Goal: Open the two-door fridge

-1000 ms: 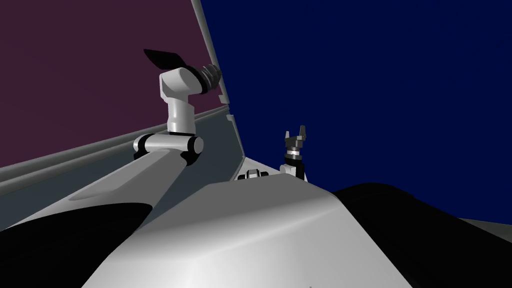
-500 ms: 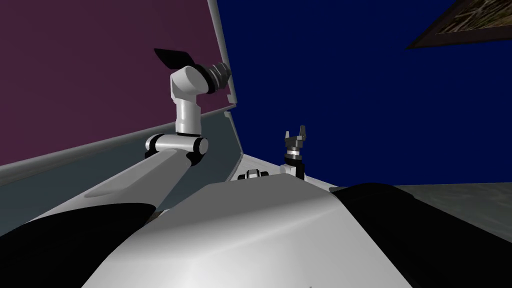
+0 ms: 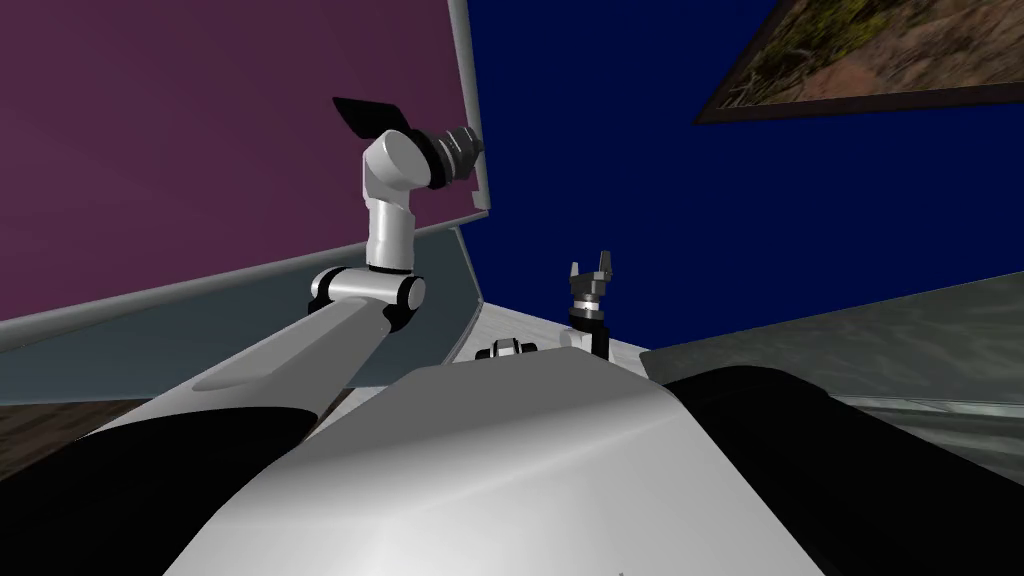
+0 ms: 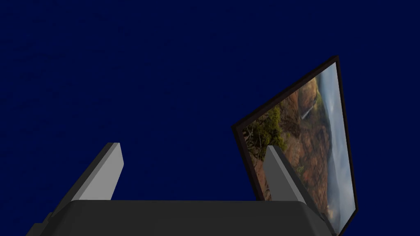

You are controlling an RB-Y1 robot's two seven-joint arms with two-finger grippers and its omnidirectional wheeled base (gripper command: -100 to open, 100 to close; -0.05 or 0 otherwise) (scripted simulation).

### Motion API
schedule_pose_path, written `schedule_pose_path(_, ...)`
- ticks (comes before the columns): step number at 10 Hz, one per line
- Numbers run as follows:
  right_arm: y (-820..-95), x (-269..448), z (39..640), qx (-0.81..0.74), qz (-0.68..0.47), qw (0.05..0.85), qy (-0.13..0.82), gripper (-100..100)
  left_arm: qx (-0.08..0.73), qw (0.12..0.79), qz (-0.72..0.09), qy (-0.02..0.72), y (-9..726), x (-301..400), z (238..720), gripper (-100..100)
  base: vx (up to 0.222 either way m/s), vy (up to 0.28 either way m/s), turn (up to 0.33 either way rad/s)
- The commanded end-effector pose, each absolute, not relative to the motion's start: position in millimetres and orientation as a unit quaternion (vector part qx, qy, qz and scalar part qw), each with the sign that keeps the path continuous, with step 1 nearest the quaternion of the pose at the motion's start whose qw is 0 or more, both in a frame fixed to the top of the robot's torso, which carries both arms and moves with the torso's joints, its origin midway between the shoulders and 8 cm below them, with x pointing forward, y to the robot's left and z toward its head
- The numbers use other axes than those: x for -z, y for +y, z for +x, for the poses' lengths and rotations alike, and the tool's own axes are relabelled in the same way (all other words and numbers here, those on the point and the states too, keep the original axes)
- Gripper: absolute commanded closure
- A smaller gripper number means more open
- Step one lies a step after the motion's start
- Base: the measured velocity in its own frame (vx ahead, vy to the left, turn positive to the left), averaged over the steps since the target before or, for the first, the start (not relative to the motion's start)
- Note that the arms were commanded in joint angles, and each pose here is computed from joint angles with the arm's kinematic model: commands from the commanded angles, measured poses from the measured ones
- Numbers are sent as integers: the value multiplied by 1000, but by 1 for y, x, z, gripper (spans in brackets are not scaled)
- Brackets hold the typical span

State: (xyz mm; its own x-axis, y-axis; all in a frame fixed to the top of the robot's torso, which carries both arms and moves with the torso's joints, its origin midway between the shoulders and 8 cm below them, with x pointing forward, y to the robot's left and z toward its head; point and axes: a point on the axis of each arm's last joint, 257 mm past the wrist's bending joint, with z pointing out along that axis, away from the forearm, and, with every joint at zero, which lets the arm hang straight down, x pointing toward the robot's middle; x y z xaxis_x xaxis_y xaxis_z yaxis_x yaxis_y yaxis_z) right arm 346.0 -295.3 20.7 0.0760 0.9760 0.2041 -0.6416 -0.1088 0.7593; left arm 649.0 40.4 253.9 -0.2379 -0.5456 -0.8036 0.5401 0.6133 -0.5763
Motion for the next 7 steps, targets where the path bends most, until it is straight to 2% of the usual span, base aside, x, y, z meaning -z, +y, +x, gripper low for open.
schedule_pose_path(1, -295, -21, 346, -642, 376, 629, 222, 0, 447, 611, 0, 654, 51, -253, 645, 100, -129, -44, -76)
schedule_pose_path(7, -295, -21, 346, -642, 376, 629, 222, 0, 468, 593, 12, 655, 80, -253, 630, 100, -145, -52, -100)
